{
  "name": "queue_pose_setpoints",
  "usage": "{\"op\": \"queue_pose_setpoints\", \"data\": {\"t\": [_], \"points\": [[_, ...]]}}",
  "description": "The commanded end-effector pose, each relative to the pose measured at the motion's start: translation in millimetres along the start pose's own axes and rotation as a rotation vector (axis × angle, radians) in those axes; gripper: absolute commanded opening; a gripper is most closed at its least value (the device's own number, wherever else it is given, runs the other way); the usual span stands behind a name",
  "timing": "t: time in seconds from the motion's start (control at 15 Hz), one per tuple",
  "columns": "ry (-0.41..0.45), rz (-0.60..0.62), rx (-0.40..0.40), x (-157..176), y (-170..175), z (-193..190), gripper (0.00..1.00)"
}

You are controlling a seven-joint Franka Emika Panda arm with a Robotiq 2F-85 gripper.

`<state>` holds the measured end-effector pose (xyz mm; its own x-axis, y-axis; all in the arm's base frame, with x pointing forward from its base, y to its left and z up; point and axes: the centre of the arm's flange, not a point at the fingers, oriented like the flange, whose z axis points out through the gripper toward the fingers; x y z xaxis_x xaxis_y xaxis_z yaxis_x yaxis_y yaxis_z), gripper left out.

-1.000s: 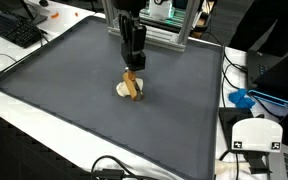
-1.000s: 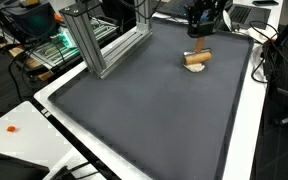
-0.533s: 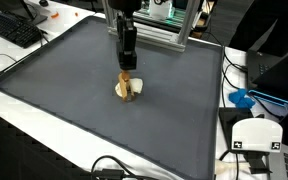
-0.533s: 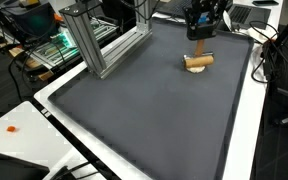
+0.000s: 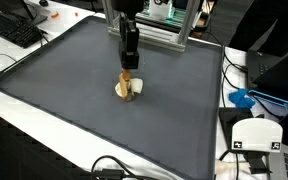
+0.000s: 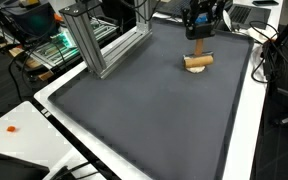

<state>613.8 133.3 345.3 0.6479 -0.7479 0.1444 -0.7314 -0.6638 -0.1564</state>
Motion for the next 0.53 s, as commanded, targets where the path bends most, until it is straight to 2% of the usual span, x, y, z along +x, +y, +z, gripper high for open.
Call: {"op": "queue_pose_setpoints", "data": {"t": [0.0,0.2,0.47], "points": [[-0.047,-0.033,-0.032,-9.7,10.2,9.5,0.29],[-0.040,-0.067,-0.031,-10.8,8.3,10.0,0.29],[-0.079,-0.120,-0.040,-15.3,5.5,8.9,0.29]]}}
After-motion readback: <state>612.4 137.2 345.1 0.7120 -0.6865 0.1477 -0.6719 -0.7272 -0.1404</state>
